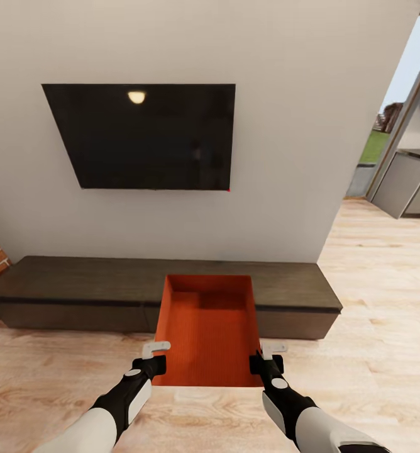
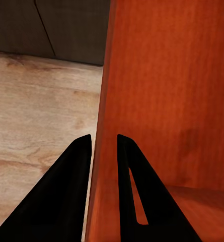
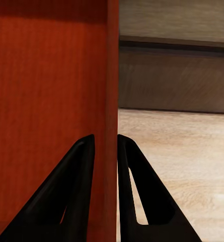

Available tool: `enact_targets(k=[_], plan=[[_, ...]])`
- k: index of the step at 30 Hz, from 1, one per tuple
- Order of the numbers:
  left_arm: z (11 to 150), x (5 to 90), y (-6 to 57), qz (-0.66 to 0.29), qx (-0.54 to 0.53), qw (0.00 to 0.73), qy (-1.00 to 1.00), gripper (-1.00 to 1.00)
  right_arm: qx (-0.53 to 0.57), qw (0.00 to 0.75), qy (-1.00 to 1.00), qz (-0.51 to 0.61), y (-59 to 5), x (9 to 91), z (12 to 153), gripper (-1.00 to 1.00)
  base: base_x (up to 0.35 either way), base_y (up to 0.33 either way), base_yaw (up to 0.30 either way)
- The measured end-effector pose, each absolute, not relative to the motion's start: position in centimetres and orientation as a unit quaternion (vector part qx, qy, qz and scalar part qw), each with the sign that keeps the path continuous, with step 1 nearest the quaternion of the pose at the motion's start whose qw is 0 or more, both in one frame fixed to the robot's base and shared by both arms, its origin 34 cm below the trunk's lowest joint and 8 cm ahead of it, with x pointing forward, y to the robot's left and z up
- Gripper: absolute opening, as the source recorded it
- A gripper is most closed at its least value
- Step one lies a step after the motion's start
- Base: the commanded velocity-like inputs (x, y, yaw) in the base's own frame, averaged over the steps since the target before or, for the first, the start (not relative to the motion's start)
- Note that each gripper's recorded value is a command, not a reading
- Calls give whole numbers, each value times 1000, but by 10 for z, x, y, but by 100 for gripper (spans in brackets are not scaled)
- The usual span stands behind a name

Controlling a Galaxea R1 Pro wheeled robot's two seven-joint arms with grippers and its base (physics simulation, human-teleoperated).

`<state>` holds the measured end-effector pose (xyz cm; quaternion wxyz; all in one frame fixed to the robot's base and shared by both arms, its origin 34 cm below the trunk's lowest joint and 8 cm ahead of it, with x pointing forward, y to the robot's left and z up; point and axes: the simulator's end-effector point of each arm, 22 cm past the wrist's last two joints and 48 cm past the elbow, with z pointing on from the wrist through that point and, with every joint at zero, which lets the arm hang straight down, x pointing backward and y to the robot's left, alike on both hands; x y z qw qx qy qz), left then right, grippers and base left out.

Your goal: Move the two storage containers from the living room to the garage. In the garage, place one container on the floor and stack the other container on top of it (either order is fine).

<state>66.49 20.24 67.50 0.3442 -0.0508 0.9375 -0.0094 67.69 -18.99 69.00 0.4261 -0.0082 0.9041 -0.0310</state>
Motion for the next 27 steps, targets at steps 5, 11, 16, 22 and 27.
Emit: enact_targets(k=[5,11,16,22,27], plan=[[679,667,202,-9,-51,348,936,-100,-8,430,902,-31,-190,679,694,-100,0,0,0],[684,669,202,-9,-51,352,934,-100,-8,434,900,-31,-190,681,699,-100,0,0,0],[688,670,202,-10,-50,355,933,-100,-8,437,899,-31,-190,682,703,-100,0,0,0],[693,672,202,-10,-50,359,932,-100,-7,441,897,-31,-190,683,708,-100,0,0,0],[697,674,202,-10,-50,363,930,-100,-7,444,895,-31,-190,685,712,-100,0,0,0]])
